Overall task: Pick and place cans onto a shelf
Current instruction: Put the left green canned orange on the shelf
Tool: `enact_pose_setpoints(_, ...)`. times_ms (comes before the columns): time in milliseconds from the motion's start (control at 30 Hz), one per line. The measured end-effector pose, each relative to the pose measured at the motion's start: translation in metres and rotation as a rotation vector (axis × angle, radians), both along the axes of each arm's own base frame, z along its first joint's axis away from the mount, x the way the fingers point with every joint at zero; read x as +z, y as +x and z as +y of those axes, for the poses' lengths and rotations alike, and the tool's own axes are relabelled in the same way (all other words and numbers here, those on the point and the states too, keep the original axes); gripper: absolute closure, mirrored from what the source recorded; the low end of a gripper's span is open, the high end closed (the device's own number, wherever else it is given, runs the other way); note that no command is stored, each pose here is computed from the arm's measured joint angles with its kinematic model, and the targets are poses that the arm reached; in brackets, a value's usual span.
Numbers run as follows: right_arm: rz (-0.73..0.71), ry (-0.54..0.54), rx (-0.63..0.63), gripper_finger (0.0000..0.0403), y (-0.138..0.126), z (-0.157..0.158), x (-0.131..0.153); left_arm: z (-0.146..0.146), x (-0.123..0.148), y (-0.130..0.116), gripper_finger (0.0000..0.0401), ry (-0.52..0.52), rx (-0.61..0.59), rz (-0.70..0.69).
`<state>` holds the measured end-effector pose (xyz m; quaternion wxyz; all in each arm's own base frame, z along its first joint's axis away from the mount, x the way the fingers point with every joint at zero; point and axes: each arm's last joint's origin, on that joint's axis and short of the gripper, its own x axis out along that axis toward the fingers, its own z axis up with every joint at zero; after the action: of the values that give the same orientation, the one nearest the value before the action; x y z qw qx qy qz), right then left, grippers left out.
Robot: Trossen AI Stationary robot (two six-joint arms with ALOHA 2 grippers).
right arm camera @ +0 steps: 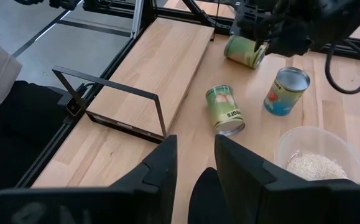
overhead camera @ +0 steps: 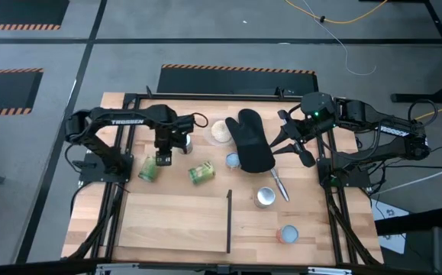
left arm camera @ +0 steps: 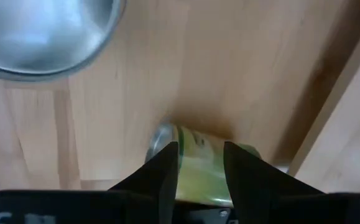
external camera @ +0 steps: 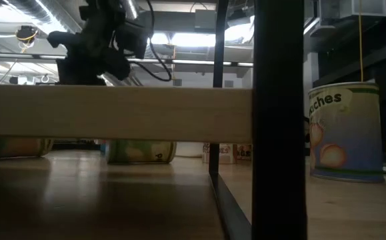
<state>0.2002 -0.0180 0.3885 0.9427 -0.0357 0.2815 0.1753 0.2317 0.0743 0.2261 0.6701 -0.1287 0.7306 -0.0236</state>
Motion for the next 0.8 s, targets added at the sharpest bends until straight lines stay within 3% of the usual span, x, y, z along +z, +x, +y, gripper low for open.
enact_pose_setpoints(233,0.001,0.0,0.0,0.0291,0.0,0.0,0.0,0.011,-0.006,-0.01,0.028,-0.026,0.041,0.063)
enact_pose_setpoints(567,0.008,0.001,0.0,0.0291,0.0,0.0,-0.001,0.012,-0.046,-0.048,0.028,-0.103,0.11,0.23)
enact_pose_setpoints(800,0.008,0.001,0.0,0.0291,0.0,0.0,-0.001,0.019,-0.05,-0.054,0.028,-0.112,0.151,0.236)
